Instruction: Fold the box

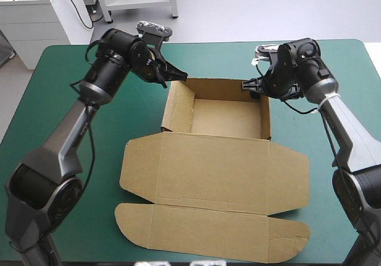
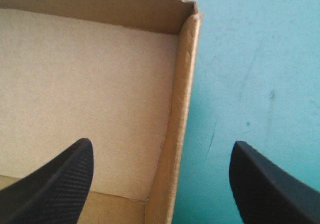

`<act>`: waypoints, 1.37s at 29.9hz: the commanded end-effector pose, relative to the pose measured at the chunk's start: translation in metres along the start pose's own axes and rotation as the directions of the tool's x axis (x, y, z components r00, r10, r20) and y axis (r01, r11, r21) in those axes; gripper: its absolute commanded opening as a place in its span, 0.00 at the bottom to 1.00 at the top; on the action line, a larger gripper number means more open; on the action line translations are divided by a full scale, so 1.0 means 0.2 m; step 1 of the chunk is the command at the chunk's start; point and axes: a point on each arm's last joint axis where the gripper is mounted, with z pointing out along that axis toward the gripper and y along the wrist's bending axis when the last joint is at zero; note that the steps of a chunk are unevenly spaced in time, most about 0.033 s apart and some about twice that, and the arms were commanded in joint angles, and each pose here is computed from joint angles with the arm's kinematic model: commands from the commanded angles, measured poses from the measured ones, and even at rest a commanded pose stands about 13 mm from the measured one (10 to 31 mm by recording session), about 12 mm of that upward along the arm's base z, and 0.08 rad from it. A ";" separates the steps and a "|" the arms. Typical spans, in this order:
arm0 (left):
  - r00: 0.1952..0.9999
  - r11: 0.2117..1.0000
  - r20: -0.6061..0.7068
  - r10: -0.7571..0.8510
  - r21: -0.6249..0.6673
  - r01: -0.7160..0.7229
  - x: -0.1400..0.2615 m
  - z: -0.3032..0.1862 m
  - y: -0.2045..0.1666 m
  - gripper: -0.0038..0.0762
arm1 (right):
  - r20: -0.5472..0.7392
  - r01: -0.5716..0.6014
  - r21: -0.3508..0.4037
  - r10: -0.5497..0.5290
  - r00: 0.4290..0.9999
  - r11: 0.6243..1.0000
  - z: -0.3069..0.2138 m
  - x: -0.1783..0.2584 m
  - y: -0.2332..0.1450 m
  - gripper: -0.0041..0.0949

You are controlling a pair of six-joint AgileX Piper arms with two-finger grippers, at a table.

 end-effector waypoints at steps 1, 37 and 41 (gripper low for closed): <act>0.997 1.000 0.075 0.005 0.013 -0.006 0.06 -0.34 0.02 0.04 | 0.007 0.010 -0.009 -0.010 1.000 1.000 -0.08 0.05 -0.02 0.75; 0.938 1.000 0.346 0.015 0.010 -0.020 1.60 -0.66 0.20 0.04 | -0.081 0.076 -0.049 -0.079 0.994 0.996 0.04 0.08 -0.06 0.02; 0.932 1.000 0.362 0.013 0.012 -0.019 1.61 -0.68 0.20 0.04 | 0.113 0.047 -0.034 -0.043 0.993 0.998 -0.21 -0.07 -0.20 0.02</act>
